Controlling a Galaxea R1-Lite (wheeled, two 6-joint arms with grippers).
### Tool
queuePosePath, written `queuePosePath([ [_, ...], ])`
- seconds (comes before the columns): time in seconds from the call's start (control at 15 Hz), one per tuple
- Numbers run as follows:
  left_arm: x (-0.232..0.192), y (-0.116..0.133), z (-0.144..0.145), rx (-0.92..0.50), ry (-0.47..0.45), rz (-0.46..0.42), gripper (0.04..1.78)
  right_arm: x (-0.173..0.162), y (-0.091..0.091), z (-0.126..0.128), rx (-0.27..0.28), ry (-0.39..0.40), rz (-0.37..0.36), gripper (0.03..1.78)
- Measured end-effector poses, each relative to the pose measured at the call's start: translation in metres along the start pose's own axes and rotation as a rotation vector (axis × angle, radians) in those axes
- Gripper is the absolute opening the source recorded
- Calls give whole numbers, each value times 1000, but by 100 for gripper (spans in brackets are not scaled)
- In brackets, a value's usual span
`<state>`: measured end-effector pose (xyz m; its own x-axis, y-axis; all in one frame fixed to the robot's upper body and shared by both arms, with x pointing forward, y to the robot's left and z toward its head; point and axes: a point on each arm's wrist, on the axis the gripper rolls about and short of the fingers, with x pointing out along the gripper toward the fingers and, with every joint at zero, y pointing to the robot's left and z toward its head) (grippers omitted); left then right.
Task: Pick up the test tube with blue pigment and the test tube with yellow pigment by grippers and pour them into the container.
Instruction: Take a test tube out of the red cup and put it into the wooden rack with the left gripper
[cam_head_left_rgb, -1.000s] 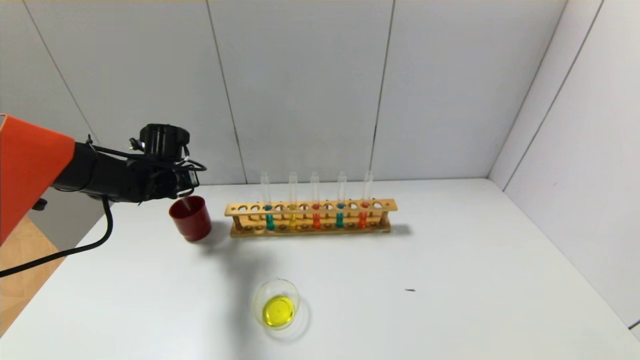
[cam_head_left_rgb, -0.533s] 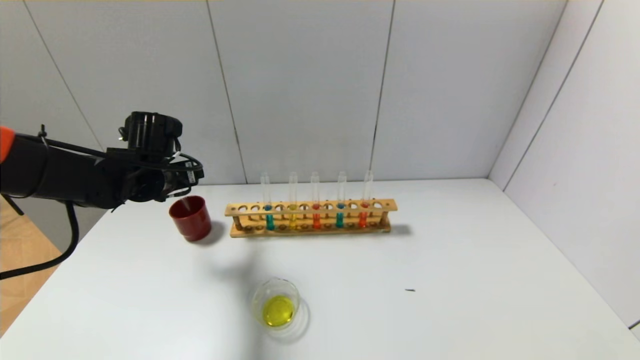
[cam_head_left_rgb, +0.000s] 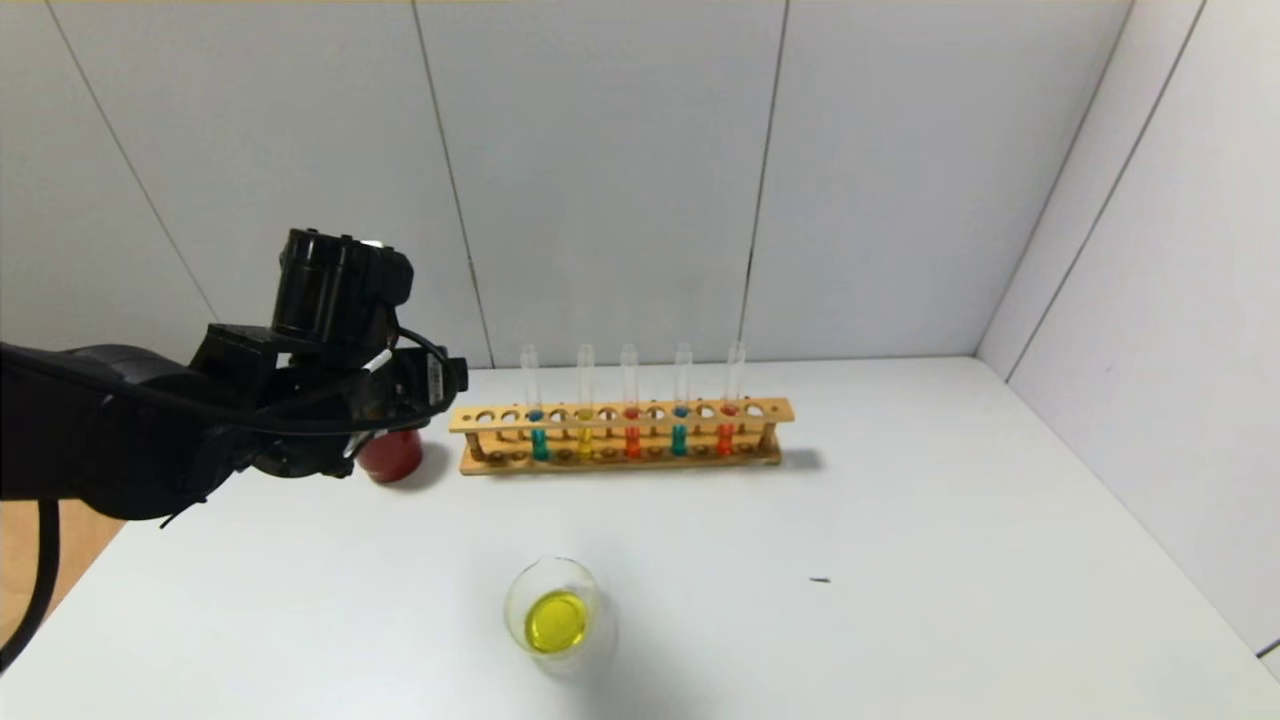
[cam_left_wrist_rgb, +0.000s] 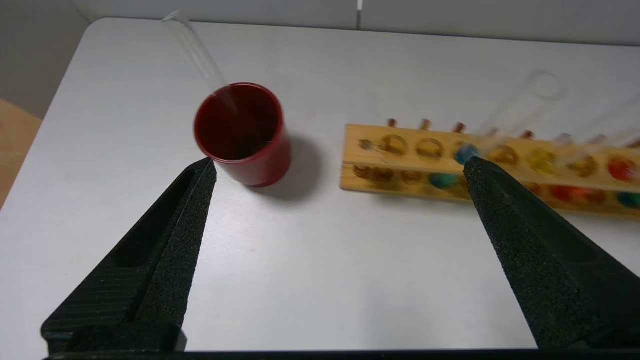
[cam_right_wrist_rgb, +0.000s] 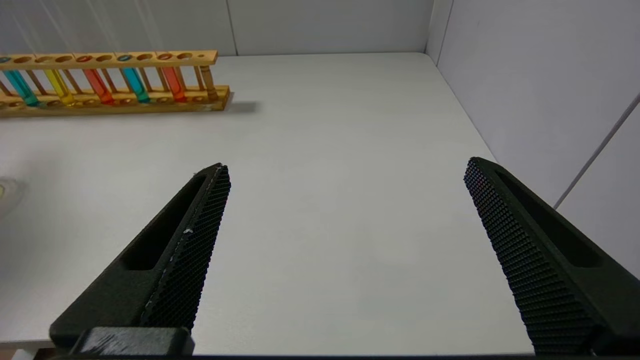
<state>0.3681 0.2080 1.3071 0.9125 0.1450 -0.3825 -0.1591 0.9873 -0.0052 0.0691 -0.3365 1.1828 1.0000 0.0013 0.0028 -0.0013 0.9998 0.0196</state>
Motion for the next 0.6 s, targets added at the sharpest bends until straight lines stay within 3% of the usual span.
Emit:
queuePosePath([
  [0.27, -28, -23, -12, 44, -10, -75, 174, 0, 0, 0, 0, 0, 0, 171],
  [0.6, -13, -42, -19, 30, -44, -106, 174, 0, 0, 0, 0, 0, 0, 171],
])
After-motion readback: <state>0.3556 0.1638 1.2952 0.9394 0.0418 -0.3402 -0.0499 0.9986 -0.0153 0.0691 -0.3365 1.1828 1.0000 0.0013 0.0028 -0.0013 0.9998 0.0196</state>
